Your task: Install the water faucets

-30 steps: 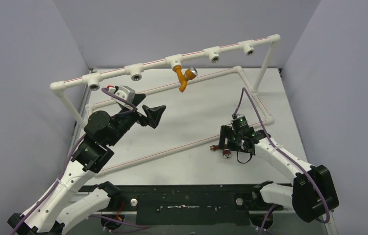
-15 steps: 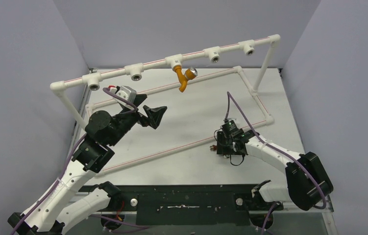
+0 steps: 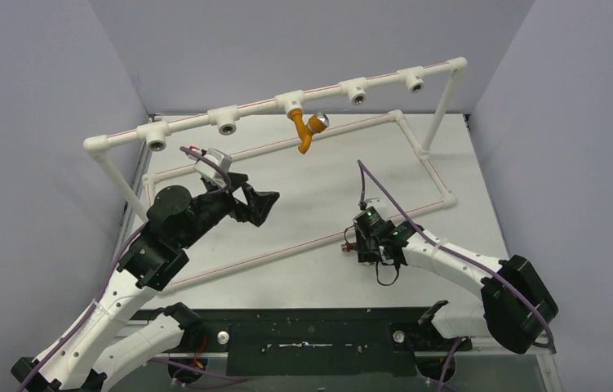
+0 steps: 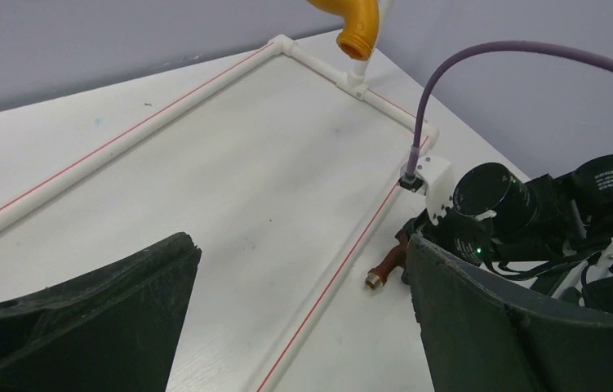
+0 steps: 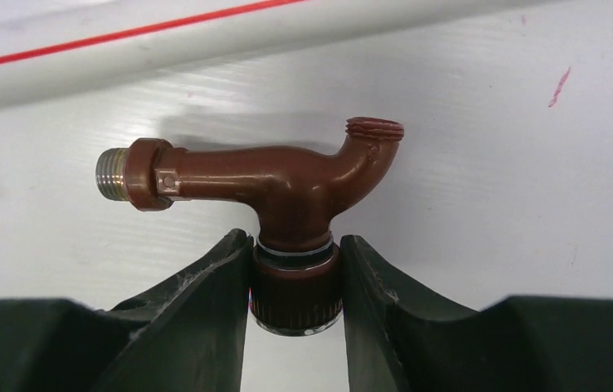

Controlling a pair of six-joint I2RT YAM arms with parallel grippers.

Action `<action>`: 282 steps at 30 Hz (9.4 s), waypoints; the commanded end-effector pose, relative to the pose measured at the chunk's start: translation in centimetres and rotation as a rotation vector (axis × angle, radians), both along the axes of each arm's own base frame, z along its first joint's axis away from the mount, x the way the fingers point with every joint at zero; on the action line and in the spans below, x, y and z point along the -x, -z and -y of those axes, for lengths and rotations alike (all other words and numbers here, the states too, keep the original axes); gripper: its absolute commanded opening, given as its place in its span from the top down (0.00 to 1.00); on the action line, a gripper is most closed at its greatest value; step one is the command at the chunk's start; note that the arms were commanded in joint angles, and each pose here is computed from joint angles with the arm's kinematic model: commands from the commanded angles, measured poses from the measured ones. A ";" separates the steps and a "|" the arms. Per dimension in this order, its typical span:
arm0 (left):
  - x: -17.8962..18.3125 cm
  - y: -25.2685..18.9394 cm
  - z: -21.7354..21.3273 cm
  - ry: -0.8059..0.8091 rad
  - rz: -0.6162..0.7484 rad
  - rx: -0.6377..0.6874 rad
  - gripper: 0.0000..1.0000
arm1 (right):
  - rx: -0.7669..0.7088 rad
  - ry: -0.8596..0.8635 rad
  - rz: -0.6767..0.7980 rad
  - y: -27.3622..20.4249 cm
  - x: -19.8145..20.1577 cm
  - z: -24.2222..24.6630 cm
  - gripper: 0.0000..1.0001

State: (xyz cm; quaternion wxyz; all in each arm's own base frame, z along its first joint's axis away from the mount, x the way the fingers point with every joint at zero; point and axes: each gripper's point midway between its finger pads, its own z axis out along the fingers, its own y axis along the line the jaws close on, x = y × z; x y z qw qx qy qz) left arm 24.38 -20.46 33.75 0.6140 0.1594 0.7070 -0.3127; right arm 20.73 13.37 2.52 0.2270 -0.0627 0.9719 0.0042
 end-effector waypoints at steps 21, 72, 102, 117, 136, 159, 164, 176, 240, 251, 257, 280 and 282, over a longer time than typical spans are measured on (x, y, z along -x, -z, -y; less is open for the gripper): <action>5.5 9.5 0.1 0.033 -0.503 0.125 0.03 | -0.526 -0.433 0.344 -15.8 1.5 -13.8 1.00; 6.6 11.1 2.8 0.131 -0.655 0.597 0.81 | -0.665 -0.373 0.385 -18.9 2.9 -23.3 1.00; 7.3 7.5 0.9 0.302 -0.684 0.645 1.00 | -0.694 -1.057 0.693 -24.5 9.3 -19.5 0.00; 10.4 3.7 0.7 0.560 -0.749 0.780 1.00 | -0.143 -1.471 1.301 -28.1 7.7 -16.6 0.00; 13.4 1.8 0.5 0.755 -0.819 0.819 1.00 | 0.649 -1.548 1.729 -32.7 8.0 -19.5 0.14; 14.3 1.8 0.5 0.792 -0.814 0.801 0.52 | 0.676 -1.595 1.697 -31.7 8.5 -21.3 1.00; 14.2 1.1 0.5 0.786 -0.736 0.785 0.22 | 0.565 -1.540 1.666 -31.5 8.6 -20.1 1.00; 11.9 0.0 0.9 0.654 -0.487 0.586 0.12 | 0.111 -1.323 1.320 -30.0 8.4 -17.8 1.00; 11.9 -1.3 0.7 0.653 -0.132 0.295 0.83 | -1.187 -1.262 0.345 -32.9 8.7 -23.0 1.00; 11.8 -1.3 0.7 0.640 -0.149 0.336 1.00 | -1.173 -1.188 0.444 -32.2 7.9 -22.6 0.64; 11.5 -1.4 0.8 0.629 -0.167 0.391 1.00 | -1.237 -1.086 0.607 -33.7 7.4 -21.5 0.29; 10.2 -1.9 0.1 0.540 -0.218 0.642 1.00 | -1.504 -0.808 0.648 -35.0 7.5 -23.4 0.32; 10.2 -2.0 0.1 0.541 -0.217 0.645 1.00 | -1.495 -0.806 0.653 -35.0 7.5 -23.4 0.33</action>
